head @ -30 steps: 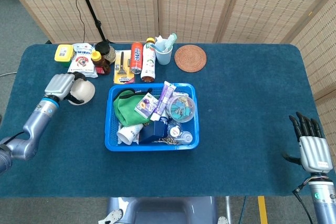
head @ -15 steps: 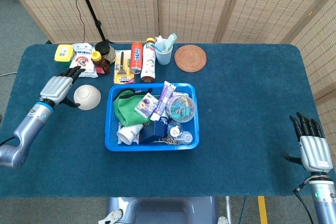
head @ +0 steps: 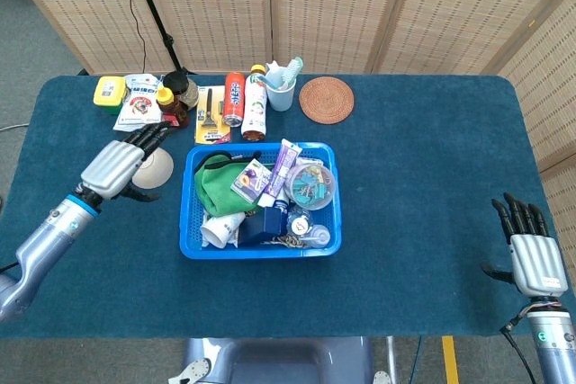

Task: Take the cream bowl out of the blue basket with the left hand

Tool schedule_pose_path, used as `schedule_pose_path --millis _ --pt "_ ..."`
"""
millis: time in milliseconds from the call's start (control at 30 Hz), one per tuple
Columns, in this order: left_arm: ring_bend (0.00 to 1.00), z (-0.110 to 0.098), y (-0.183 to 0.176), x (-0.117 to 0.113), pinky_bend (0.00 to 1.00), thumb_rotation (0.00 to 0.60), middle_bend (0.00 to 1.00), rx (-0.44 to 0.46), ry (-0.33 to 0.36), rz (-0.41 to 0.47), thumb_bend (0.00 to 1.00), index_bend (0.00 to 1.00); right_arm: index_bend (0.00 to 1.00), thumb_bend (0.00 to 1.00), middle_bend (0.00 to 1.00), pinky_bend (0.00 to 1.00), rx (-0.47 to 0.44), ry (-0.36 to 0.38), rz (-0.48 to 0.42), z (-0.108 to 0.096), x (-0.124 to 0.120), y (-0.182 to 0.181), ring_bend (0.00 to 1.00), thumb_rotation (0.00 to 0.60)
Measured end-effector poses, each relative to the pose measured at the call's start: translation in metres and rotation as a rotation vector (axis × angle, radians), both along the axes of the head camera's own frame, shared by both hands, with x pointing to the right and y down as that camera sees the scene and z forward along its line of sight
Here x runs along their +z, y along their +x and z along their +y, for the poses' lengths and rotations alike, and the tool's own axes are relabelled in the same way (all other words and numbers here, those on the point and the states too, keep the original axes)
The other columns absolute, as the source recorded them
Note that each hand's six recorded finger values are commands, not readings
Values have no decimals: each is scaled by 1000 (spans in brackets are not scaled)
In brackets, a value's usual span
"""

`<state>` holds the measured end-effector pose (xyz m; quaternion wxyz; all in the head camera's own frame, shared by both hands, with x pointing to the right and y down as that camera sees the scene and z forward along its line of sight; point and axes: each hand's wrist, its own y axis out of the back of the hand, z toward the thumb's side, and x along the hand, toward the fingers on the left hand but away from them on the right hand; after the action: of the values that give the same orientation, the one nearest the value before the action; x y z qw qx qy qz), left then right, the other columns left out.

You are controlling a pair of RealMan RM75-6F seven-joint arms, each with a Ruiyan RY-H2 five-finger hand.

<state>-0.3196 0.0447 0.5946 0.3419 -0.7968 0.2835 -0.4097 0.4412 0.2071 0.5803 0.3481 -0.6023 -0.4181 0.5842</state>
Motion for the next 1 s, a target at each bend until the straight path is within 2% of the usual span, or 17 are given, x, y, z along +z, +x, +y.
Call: schedule_pose_path --millis 167,333,633,1000 --pt "0 17 45 -15 123 600 0 94 -27 71 55 0 0 0 0 0 5 2 -5 -1 -1 1 0 600" --pt "0 25 85 -12 123 600 0 151 -59 98 55 0 0 0 0 0 8 2 -7 -1 -1 2 0 600" --pt "0 44 132 3 123 600 0 191 -147 141 54 0 0 0 0 0 14 3 -12 -2 -2 4 0 600" --pt "0 50 160 19 136 600 0 180 -178 149 54 0 0 0 0 0 14 -7 -16 -2 0 4 0 600"
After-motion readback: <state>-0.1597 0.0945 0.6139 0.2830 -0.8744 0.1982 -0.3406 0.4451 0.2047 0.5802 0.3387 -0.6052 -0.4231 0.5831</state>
